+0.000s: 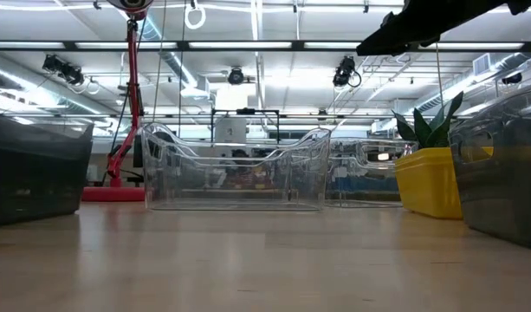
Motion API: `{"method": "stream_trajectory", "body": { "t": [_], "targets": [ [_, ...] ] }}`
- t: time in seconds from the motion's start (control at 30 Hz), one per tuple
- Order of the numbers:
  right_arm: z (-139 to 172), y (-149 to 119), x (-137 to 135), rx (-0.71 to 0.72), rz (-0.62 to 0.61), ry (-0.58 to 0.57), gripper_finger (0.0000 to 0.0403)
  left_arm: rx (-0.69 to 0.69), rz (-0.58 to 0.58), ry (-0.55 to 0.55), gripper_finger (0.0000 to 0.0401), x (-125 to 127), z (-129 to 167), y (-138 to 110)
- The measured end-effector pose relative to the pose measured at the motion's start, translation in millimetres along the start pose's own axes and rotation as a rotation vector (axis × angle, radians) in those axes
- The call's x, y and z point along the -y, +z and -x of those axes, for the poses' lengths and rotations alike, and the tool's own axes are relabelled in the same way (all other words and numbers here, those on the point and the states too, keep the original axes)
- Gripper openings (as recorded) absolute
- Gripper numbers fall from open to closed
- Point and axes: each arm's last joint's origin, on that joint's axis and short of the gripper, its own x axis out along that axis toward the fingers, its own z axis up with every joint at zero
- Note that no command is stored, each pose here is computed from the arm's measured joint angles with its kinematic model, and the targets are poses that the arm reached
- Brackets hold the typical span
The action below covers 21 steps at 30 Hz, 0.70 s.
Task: Stack baskets by color
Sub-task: Stack the right black bin on top of the stacked black bins
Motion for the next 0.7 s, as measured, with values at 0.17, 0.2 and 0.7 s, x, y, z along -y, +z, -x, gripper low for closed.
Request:
{"method": "stream_trajectory", "body": {
  "t": [0.17,0.2,0.7],
  "targets": [
    [0,-1,-2,-0.007,-0.032,0.063,0.0183,0.070,-0.024,-0.036,0.0188,0,-1,17],
    [-1,-2,-4,-0.018,-0.039,0.078,0.0183,0.092,-0.043,-0.038,0.0189,-1,-1,21],
    [-19,-27,-49,-0.248,-0.082,0.190,0.0182,0.320,-0.114,-0.067,0.0166,-8,-3,71]
  ]
}}
